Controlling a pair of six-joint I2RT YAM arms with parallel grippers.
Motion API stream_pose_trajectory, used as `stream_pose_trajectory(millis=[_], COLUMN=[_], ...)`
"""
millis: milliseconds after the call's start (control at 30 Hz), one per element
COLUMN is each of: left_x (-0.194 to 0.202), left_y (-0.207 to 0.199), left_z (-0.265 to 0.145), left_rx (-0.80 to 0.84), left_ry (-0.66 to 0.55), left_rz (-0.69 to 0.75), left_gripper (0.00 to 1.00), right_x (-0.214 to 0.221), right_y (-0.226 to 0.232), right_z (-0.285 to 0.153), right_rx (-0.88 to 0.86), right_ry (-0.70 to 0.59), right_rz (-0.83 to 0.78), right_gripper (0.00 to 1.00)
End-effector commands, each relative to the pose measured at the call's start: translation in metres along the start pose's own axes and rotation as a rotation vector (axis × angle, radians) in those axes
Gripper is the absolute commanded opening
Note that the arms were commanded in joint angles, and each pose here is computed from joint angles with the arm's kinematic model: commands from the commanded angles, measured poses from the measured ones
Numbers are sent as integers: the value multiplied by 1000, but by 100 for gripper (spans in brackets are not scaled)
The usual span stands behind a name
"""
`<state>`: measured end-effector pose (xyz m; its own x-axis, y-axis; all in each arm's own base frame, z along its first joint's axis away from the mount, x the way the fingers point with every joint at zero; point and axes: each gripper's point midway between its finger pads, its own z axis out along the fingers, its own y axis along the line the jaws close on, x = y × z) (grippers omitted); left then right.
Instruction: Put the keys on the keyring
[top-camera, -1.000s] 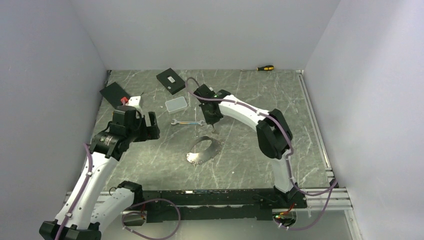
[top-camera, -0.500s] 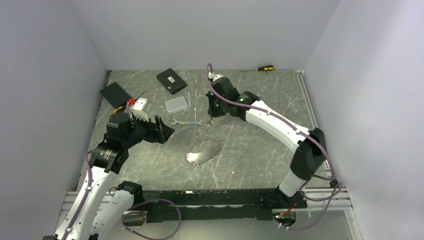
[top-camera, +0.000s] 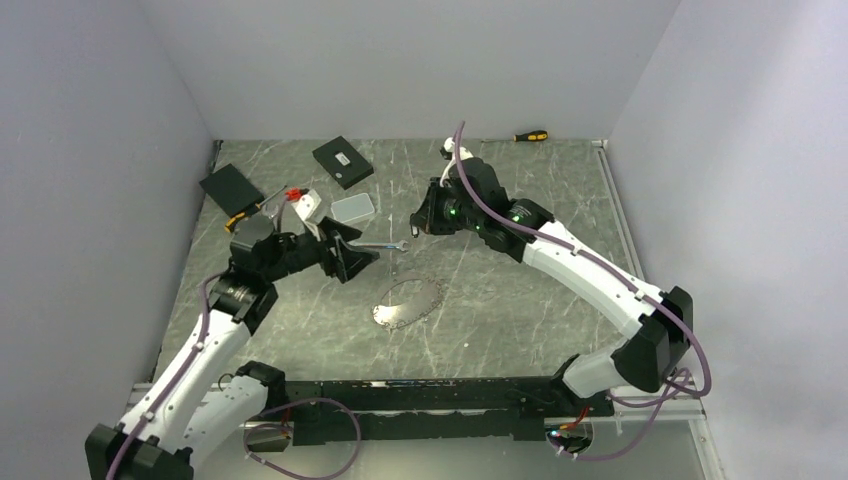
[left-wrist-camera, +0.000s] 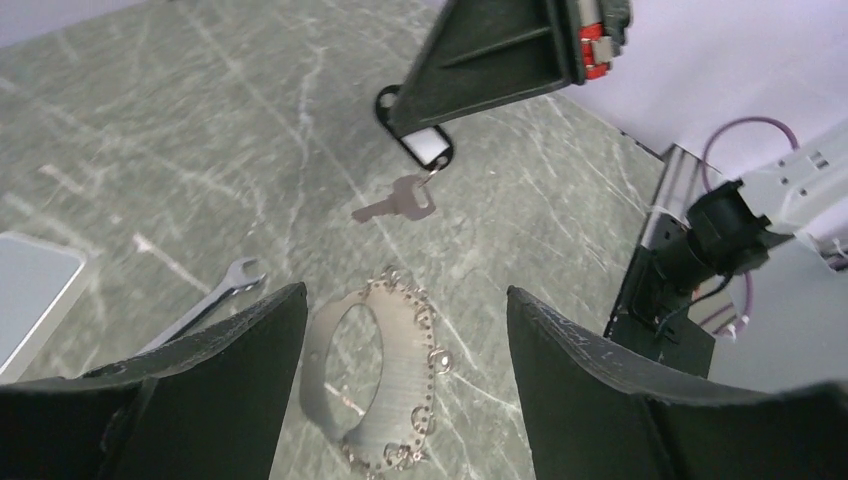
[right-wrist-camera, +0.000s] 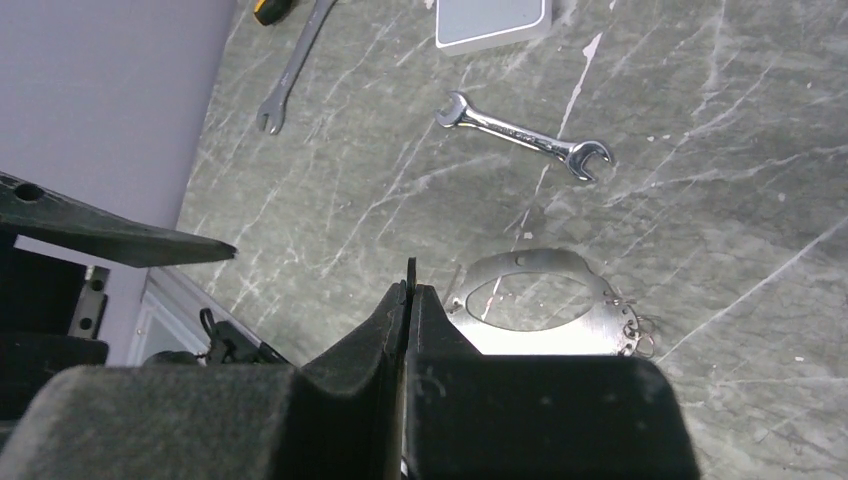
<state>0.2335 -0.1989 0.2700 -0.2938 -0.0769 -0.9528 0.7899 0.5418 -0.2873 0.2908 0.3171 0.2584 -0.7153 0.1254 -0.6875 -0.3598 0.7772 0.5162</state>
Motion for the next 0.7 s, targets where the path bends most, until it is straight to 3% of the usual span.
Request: stream_pose_trajectory(millis=[0, 267, 500, 667], left_x=[-16, 2, 4, 5], left_y=[-27, -53, -58, -52], left_z=[20, 50, 66, 76], left_rx=[165, 285, 271, 228], left_ry=[-48, 20, 19, 22], left_rz=[177, 258, 338, 375], left_gripper=[78, 69, 63, 51], right_x=[-8, 2, 2, 2], right_y=[15, 18, 17, 18], right_z=[-14, -26, -32, -34], right_rx=[-60, -111, -110, -119], right_ry=[-41, -35, -40, -42], right_rz=[31, 10, -5, -9], right_gripper=[0, 0, 0, 0])
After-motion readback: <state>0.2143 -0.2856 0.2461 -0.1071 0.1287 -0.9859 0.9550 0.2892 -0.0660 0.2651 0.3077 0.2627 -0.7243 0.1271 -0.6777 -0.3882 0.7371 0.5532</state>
